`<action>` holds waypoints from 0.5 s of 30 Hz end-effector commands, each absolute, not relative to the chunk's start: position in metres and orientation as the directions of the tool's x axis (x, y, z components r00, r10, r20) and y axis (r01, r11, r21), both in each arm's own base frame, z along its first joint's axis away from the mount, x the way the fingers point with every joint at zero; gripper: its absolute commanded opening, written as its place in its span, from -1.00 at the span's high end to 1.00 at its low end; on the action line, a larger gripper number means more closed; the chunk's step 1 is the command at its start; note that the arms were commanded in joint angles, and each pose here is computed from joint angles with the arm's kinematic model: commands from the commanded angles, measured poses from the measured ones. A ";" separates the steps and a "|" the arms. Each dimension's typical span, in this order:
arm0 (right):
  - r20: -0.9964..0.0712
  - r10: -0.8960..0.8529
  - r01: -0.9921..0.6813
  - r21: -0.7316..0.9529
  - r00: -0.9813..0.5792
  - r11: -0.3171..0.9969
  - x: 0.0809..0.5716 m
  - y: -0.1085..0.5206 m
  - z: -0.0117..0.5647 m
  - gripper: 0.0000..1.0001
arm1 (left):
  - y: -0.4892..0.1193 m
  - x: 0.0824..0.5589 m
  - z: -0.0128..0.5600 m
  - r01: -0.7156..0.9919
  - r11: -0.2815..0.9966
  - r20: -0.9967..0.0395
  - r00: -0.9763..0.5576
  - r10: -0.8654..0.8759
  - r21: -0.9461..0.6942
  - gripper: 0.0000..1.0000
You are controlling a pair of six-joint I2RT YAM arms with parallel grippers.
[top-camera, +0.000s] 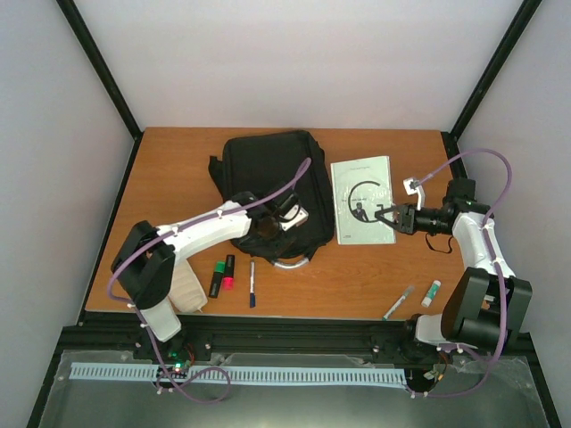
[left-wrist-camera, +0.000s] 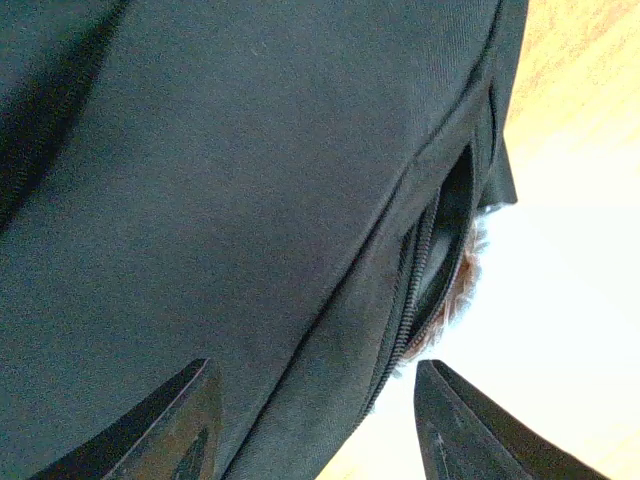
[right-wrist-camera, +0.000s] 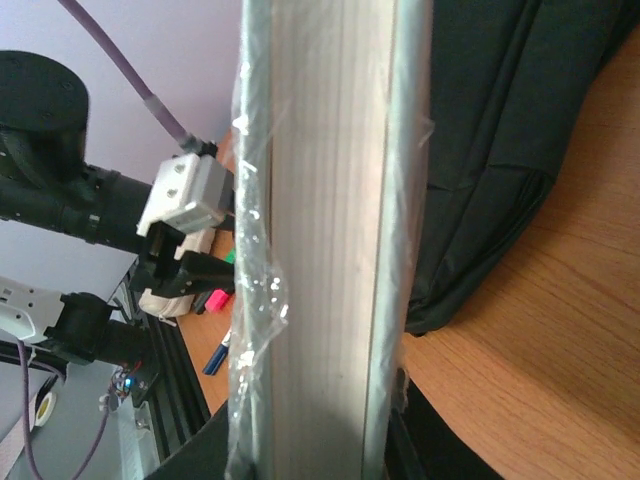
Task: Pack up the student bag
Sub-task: Place the book in the student bag.
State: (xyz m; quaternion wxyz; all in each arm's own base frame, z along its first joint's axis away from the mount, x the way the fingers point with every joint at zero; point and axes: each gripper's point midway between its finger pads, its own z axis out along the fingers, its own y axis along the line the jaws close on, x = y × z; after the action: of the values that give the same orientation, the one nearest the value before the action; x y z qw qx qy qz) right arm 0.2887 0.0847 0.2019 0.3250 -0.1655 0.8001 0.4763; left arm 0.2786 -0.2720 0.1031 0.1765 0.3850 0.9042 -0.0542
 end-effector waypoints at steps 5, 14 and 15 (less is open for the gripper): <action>-0.786 0.055 -0.701 0.578 -0.616 0.418 0.285 0.091 0.238 0.94 | -0.270 0.278 0.095 0.769 0.626 -0.299 -0.572 0.764 0.128 -0.09; -0.778 0.060 -0.695 0.591 -0.626 0.410 0.286 0.091 0.235 0.94 | -0.266 0.280 0.078 0.780 0.605 -0.258 -0.558 0.789 0.161 -0.06; -0.776 0.062 -0.693 0.593 -0.628 0.410 0.286 0.090 0.235 0.95 | -0.268 0.279 0.076 0.785 0.599 -0.257 -0.554 0.792 0.157 -0.06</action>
State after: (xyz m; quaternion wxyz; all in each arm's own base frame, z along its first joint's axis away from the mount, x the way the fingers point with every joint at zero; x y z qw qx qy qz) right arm 0.2863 0.0854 0.2019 0.3266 -0.1727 0.7984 0.4755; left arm 0.2789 -0.2601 0.0793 0.1527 0.4270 0.8912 0.0146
